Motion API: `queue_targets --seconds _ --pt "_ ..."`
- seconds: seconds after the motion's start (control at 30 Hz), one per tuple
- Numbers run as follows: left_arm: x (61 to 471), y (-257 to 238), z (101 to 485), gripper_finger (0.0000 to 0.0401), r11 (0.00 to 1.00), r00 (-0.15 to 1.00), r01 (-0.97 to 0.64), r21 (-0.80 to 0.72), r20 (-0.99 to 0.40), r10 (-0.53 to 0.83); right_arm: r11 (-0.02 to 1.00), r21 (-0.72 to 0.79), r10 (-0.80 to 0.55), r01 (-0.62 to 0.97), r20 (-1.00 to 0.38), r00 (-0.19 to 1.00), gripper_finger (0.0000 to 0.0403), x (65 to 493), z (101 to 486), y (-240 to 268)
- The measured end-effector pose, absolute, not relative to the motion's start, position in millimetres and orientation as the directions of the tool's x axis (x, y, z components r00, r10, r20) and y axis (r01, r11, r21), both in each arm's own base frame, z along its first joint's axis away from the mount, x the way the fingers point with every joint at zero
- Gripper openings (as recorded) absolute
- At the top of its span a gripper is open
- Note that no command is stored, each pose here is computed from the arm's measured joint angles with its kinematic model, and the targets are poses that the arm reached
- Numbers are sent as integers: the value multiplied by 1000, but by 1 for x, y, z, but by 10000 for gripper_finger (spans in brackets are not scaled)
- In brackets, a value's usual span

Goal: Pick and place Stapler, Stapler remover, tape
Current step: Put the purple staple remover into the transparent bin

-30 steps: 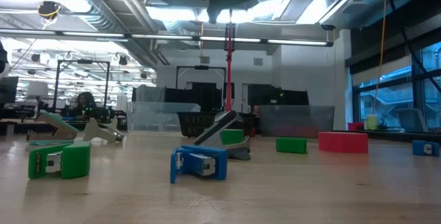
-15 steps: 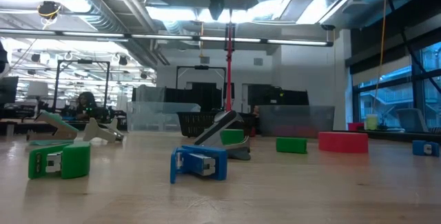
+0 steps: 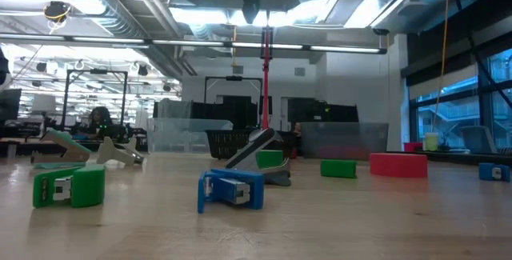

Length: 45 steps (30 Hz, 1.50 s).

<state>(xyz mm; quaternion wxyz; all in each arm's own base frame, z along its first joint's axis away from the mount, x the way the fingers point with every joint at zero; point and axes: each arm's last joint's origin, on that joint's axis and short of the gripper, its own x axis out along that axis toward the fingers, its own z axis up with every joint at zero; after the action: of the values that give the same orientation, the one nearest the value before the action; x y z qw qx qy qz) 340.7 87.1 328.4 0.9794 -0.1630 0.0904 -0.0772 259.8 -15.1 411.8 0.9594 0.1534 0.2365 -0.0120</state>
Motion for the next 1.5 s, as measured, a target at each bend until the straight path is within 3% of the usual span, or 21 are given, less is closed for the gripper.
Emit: queue_targets --seconds 0.13,0.27,0.37,0.5,0.7,0.9,1.13,1.5 --pt "339 90 326 2 936 968 113 -334 -174 -179 954 273 32 122 -499 866 201 241 415 -15" --pt "327 97 323 2 937 949 57 -346 -273 -159 934 238 -65 268 -624 779 238 210 411 -15" --pt "307 104 315 2 943 892 -46 -330 -438 -110 894 176 -166 412 -725 669 243 180 406 -16" --pt "270 120 303 2 938 723 -265 -224 -690 40 813 102 -280 574 -795 538 234 144 404 -17" --pt "232 163 283 2 874 445 -486 -4 -862 243 745 95 -386 660 -745 544 214 117 411 -18" --pt "231 209 253 2 862 325 -500 81 -906 273 736 102 -417 669 -710 567 210 112 415 -19" --pt "263 255 236 2 897 222 -419 138 -943 248 732 108 -417 672 -709 568 210 112 415 -19" --pt "295 287 188 2 929 61 -352 114 -988 144 731 108 -416 674 -711 566 210 112 415 -19"
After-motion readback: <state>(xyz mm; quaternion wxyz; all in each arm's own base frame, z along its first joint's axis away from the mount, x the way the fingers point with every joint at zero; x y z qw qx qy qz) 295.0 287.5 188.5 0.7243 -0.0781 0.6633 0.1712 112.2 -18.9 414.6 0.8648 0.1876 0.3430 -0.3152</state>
